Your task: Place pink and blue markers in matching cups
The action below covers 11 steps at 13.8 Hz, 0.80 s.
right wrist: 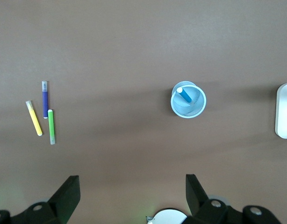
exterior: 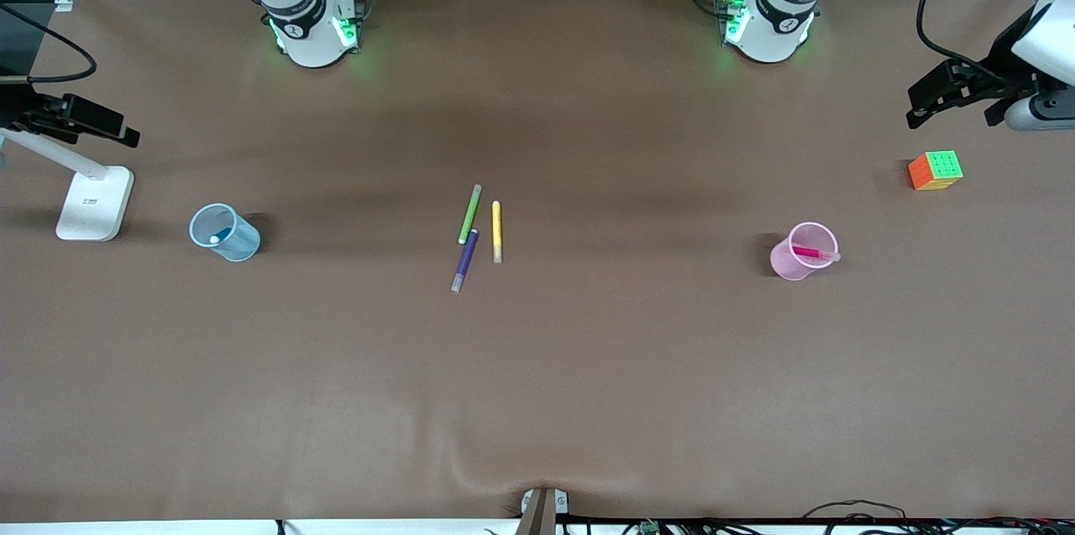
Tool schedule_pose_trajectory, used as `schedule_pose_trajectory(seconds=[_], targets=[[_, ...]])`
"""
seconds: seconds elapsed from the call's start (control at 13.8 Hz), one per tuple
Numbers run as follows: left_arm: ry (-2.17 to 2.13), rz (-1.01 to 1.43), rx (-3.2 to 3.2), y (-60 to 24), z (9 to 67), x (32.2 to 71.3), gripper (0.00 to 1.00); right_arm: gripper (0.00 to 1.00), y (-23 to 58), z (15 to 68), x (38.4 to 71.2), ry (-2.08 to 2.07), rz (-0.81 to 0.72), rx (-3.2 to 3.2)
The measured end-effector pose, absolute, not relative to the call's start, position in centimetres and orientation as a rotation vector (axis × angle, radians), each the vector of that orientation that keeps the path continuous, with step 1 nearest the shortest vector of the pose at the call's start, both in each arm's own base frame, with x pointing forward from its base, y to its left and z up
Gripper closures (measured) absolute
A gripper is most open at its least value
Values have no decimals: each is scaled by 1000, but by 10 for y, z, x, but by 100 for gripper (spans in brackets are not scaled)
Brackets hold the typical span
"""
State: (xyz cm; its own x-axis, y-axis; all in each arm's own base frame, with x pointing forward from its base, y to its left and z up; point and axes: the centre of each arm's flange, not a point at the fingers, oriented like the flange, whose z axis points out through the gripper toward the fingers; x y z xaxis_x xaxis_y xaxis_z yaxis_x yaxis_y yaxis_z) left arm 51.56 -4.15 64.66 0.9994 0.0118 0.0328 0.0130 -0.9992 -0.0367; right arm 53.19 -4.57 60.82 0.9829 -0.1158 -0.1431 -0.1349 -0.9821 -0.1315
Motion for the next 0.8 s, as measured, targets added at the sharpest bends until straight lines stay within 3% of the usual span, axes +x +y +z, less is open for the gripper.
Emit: schedule_pose_trajectory(seconds=[0.8], targets=[[-20, -62, -3105, -41, 650, 516, 0, 0, -43, 609, 533, 186, 197, -2989]])
